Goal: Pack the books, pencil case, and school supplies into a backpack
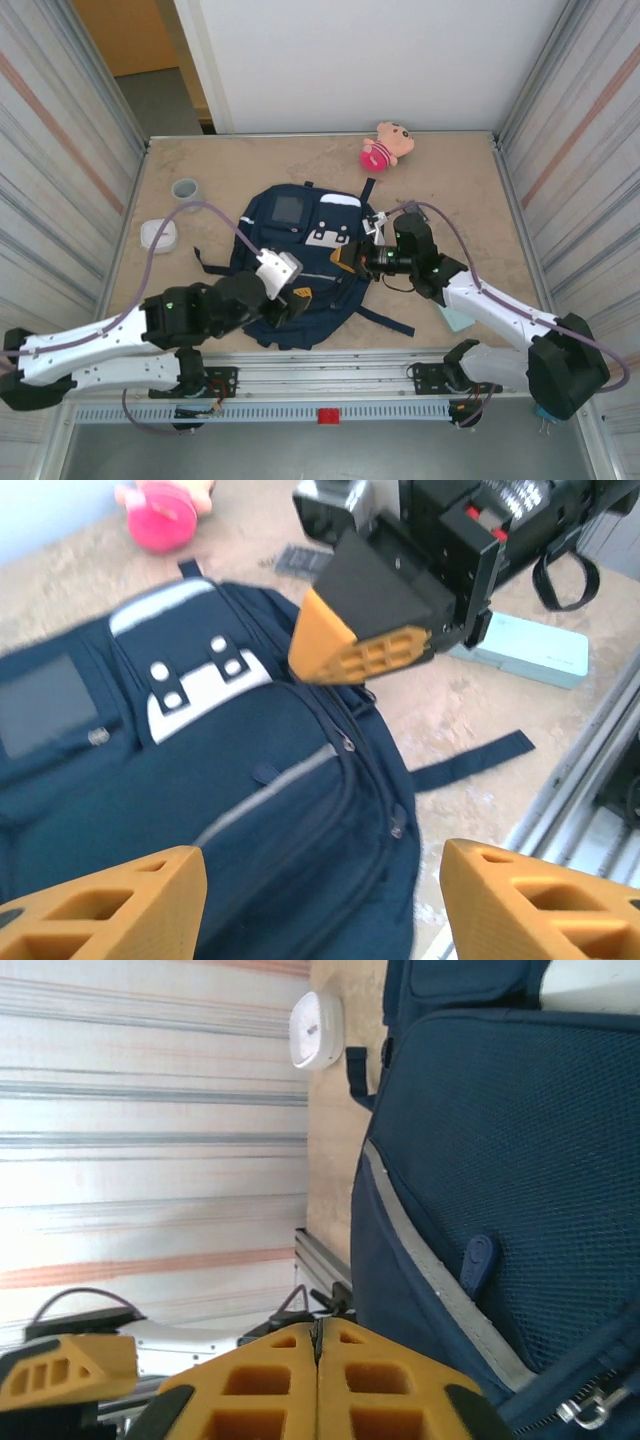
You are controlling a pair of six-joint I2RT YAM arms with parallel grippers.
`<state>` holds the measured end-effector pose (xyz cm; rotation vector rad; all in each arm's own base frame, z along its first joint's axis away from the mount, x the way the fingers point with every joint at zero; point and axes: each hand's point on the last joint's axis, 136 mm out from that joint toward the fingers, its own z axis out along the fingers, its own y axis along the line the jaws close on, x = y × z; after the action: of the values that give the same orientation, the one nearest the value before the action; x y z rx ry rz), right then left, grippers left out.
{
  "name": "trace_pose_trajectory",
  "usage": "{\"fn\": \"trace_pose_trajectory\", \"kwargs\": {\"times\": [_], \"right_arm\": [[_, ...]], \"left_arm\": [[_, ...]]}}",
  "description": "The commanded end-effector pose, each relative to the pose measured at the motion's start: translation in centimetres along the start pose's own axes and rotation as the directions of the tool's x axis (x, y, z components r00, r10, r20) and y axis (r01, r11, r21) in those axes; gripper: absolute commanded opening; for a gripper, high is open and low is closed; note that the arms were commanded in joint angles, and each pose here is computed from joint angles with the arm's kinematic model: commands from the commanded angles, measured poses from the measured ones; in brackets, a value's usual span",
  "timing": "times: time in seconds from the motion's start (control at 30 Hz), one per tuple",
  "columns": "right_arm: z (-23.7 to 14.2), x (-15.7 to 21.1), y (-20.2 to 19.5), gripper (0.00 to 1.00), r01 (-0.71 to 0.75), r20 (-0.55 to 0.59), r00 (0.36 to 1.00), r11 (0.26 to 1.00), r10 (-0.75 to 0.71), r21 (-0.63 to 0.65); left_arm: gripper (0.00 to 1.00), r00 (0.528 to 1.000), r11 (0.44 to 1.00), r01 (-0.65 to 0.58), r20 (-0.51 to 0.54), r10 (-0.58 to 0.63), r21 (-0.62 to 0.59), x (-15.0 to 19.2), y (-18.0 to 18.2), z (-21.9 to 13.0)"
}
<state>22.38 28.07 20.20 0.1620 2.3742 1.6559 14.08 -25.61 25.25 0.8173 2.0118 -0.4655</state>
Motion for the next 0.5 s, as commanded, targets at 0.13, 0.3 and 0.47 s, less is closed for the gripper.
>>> {"fn": "trace_pose_trajectory", "kwargs": {"times": [0.13,0.3,0.47], "right_arm": [[-2.8,0.4,-3.8,0.51,0.079,0.029,0.996,0.972,-0.087,0.219],[-4.4,0.1,-4.4,0.57,0.236,0.065,0.962,0.93,-0.264,0.283],[-5.2,-0.8,-1.5,0.58,0.604,0.151,0.744,0.752,-0.651,0.262]], "left_arm": [[0.68,0.969,0.973,0.138,-0.177,-0.171,-0.184,4.1,-0.1,3.9],[0.73,0.975,0.956,0.139,-0.136,-0.178,-0.259,5.4,2.3,4.3],[0.78,0.907,0.88,0.383,-0.066,-0.416,-0.283,6.5,4.7,3.5]]}}
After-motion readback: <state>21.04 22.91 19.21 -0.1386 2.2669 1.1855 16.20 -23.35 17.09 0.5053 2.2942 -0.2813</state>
